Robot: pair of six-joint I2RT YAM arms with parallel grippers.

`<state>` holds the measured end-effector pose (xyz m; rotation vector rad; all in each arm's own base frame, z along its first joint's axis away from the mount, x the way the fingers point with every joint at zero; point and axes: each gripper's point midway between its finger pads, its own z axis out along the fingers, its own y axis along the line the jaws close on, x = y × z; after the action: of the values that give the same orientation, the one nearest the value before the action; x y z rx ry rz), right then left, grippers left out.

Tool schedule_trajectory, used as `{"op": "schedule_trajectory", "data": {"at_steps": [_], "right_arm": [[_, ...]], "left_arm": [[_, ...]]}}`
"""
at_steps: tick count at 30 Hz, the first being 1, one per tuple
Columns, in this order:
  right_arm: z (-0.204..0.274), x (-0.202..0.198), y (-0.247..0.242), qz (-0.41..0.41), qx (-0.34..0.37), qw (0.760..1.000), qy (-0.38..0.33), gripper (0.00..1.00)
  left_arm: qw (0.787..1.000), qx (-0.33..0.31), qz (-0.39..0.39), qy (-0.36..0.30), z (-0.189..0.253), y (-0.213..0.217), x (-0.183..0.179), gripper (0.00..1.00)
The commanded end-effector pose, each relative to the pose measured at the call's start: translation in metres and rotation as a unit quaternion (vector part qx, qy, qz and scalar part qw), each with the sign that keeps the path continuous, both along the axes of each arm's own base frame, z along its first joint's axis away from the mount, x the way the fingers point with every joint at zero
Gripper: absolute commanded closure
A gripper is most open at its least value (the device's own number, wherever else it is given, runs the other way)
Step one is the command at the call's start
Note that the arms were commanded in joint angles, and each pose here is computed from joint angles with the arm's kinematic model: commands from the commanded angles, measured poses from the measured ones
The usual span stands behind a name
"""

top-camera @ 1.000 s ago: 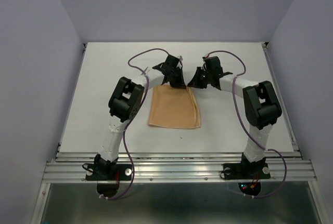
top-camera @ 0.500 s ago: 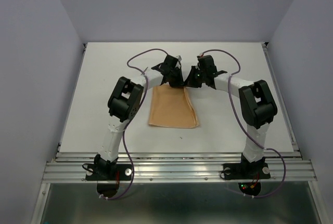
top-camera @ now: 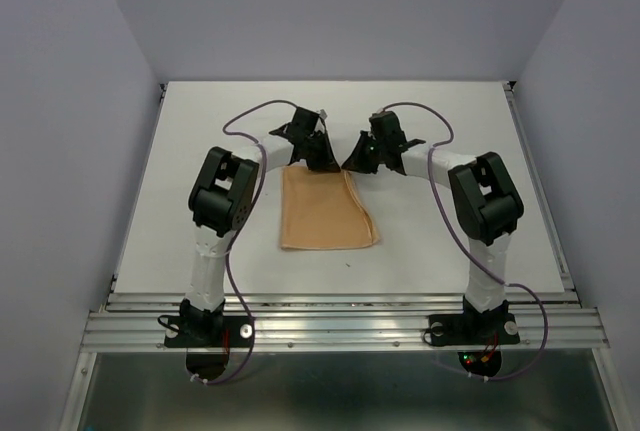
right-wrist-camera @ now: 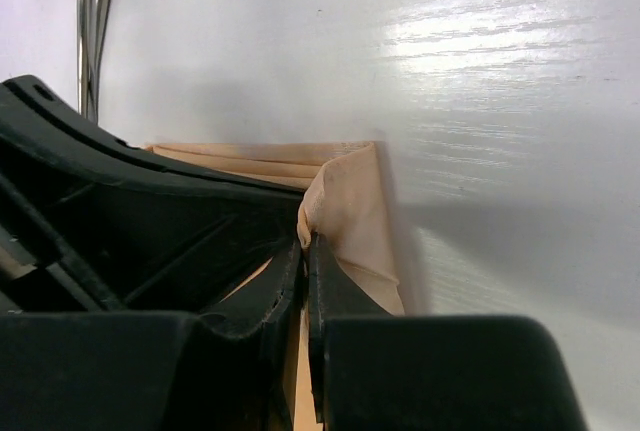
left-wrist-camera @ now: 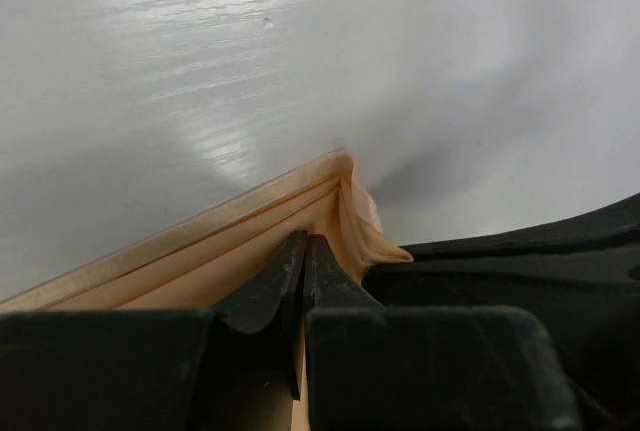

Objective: Fold the napkin into a case and place the utensils inside
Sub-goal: Fold the lower triangle-folded napkin at the center of the board.

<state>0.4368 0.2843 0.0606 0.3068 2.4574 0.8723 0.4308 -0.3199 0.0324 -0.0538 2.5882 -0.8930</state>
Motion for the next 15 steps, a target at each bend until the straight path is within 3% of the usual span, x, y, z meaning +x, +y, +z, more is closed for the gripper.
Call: {"op": "schedule_trajectory", "data": {"at_steps": [1,15], "right_arm": [[0.004,0.013,0.004,-0.019,0.005,1.000,-0.014,0.99],[0.009,0.013,0.008,-0.022,0.006,1.000,-0.015,0.99]], "left_arm": [[1.000,-0.004,0.005,-0.025,0.045,0.014,0.000,0.89],[0.995,0.078,0.039,0.044,-0.026,0.063,-0.030,0.90]]}}
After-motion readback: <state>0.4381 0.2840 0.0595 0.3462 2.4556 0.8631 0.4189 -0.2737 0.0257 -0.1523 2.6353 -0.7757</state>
